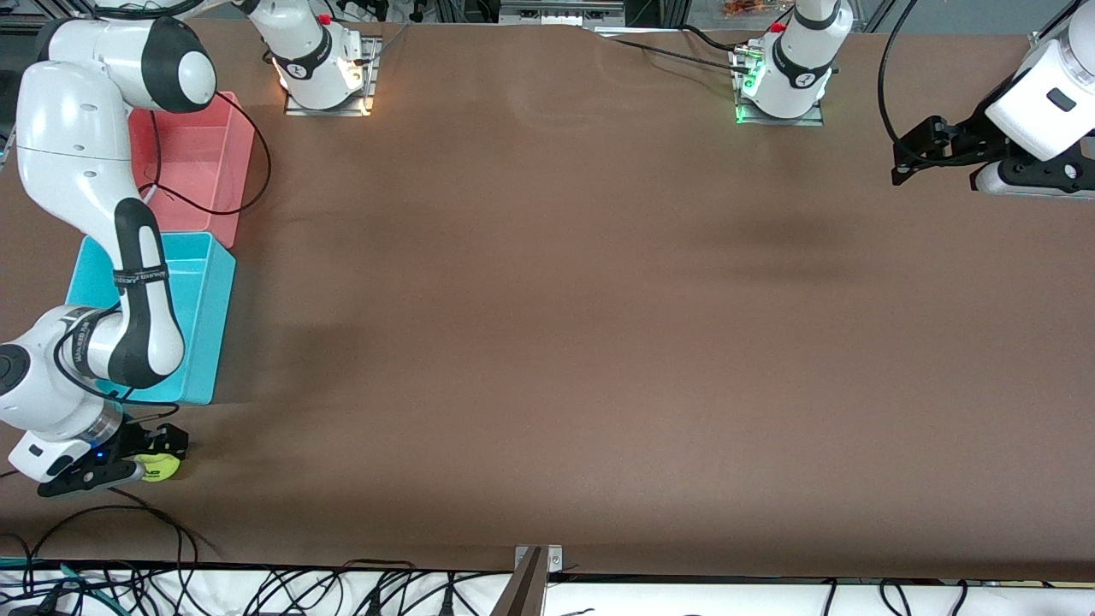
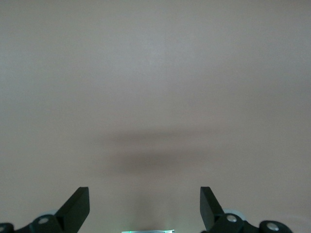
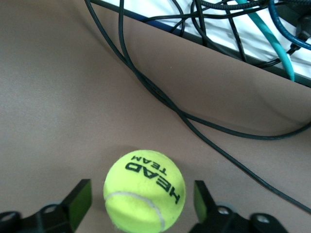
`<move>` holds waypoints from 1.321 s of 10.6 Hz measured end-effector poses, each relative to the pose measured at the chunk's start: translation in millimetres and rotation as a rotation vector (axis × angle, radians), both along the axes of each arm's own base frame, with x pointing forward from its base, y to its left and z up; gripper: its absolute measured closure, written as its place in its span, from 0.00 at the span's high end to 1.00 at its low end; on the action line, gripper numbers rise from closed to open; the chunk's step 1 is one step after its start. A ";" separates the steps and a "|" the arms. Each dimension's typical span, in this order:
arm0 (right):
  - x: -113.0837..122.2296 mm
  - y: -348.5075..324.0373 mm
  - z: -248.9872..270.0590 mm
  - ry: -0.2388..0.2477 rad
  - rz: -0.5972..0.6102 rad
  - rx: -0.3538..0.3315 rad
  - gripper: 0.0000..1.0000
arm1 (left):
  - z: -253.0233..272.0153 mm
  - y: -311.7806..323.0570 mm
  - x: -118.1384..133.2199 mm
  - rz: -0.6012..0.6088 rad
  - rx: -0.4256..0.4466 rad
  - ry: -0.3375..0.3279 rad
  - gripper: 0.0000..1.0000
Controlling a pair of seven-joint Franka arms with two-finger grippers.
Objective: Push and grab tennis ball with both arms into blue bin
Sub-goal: 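Close the right gripper around the tennis ball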
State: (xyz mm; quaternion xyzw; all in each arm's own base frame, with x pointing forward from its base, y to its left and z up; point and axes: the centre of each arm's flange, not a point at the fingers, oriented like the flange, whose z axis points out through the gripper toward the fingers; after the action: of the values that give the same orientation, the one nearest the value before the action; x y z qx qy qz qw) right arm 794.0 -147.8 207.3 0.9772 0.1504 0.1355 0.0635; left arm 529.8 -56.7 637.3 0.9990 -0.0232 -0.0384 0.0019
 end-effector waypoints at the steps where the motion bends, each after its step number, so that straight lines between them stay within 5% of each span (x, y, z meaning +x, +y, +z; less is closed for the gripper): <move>1: 0.1 -0.6 0.5 0.000 0.005 -0.005 0.92 | 0.2 -0.1 0.0 0.000 0.000 0.000 1.00; 9: 1.8 6.4 1.4 -0.001 0.021 -0.009 0.83 | 0.6 -0.2 0.0 0.000 0.000 -0.001 1.00; 14: 2.7 6.8 3.2 -0.006 0.022 -0.010 0.63 | 0.6 -0.2 0.0 0.000 0.000 -0.001 1.00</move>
State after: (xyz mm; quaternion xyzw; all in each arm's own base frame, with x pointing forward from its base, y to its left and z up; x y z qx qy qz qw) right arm 796.7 -141.0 210.5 0.9748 0.1616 0.1383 0.0674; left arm 529.8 -57.0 637.9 0.9990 -0.0234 -0.0379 0.0019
